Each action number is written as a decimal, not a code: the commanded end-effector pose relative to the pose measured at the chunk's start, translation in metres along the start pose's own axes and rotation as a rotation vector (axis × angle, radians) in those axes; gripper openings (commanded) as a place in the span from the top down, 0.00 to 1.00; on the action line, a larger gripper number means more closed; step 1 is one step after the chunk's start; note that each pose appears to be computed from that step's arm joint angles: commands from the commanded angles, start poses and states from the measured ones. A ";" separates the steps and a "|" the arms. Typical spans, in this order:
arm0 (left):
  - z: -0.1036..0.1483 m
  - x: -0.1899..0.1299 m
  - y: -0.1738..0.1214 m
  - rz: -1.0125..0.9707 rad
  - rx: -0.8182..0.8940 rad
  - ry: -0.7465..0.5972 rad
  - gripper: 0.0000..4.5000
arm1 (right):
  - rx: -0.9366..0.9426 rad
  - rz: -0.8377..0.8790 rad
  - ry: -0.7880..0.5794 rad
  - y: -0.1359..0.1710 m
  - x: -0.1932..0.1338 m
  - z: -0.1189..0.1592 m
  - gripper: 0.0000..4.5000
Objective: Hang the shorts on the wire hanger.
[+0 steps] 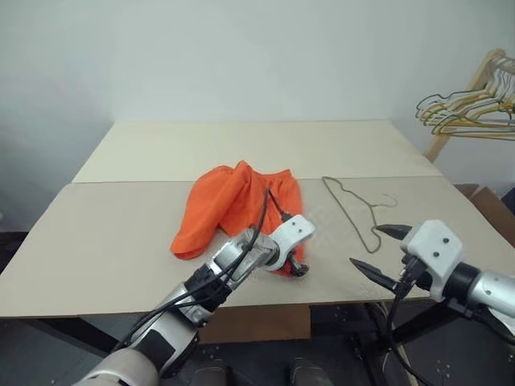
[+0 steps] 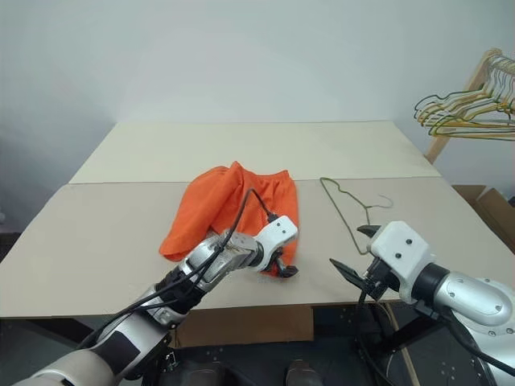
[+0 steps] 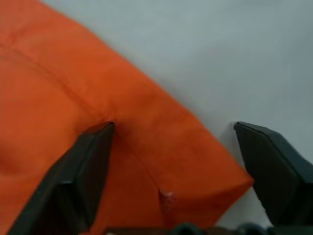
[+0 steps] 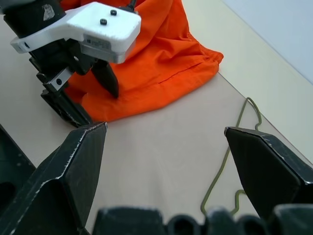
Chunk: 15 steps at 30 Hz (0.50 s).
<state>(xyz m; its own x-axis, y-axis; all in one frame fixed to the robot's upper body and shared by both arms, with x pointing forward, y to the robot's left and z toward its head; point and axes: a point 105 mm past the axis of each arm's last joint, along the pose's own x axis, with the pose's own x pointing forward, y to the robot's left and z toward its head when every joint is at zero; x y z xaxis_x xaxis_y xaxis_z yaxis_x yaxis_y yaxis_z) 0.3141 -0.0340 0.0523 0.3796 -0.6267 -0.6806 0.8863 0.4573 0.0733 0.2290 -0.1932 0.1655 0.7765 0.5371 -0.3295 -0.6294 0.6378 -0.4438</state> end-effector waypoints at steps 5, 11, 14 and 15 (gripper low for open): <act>0.004 -0.003 0.016 0.066 0.061 0.001 0.63 | -0.041 -0.024 -0.045 0.001 0.000 0.013 0.00; -0.003 -0.016 0.031 0.092 0.051 -0.004 1.00 | -0.044 -0.023 -0.063 0.000 0.004 0.015 0.00; -0.008 -0.041 0.037 0.033 0.111 -0.053 1.00 | -0.052 -0.012 -0.078 0.000 0.008 0.017 0.00; -0.010 -0.056 0.036 -0.036 0.146 -0.083 1.00 | -0.056 -0.003 -0.084 0.000 0.011 0.018 0.00</act>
<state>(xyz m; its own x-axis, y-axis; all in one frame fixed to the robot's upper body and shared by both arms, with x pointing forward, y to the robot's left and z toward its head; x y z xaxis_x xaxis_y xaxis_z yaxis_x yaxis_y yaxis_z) 0.3268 0.0238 0.0584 0.4033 -0.6003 -0.6907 0.8923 0.4252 0.1514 0.2354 -0.1813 0.1674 0.7693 0.5672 -0.2940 -0.6353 0.6305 -0.4460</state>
